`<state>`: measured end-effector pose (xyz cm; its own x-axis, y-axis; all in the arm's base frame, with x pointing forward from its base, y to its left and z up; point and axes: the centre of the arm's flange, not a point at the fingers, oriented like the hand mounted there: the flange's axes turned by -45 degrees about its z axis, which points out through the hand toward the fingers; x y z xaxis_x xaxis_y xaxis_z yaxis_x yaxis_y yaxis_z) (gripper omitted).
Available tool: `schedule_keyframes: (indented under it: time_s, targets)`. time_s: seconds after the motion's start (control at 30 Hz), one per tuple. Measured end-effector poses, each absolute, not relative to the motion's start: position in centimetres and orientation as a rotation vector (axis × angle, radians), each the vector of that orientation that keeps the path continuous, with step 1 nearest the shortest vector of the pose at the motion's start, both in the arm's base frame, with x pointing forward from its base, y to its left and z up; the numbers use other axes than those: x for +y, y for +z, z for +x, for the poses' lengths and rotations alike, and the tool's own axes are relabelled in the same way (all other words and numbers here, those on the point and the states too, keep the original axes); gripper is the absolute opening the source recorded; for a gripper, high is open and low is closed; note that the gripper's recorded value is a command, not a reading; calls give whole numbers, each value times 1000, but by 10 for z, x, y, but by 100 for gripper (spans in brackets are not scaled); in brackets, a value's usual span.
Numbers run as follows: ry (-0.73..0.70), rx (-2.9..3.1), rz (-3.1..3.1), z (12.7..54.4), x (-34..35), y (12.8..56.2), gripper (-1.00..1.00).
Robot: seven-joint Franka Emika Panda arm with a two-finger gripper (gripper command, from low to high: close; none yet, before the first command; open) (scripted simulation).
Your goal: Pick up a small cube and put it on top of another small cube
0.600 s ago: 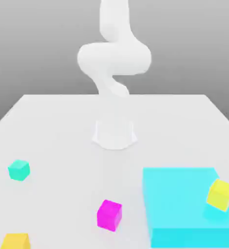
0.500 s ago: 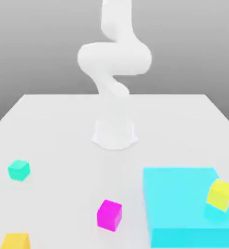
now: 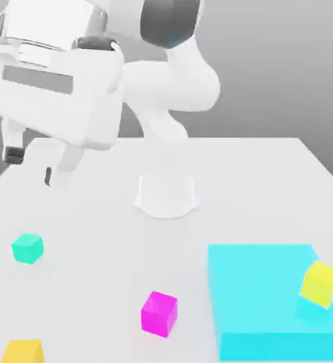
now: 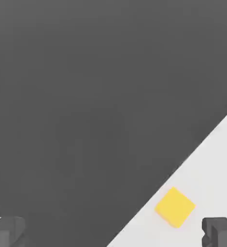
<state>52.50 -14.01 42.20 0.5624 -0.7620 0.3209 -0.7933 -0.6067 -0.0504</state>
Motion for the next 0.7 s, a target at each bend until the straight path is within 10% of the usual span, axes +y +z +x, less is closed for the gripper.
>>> schedule_keyframes:
  time_s: [0.57, 0.6, 0.7]
  targets:
    - [4, -2173, 2269, 512, -224, 153, 0]
    - [2, -2174, 2268, 512, -224, 138, -100]
    - [3, -2175, 2268, 512, -224, 138, -100]
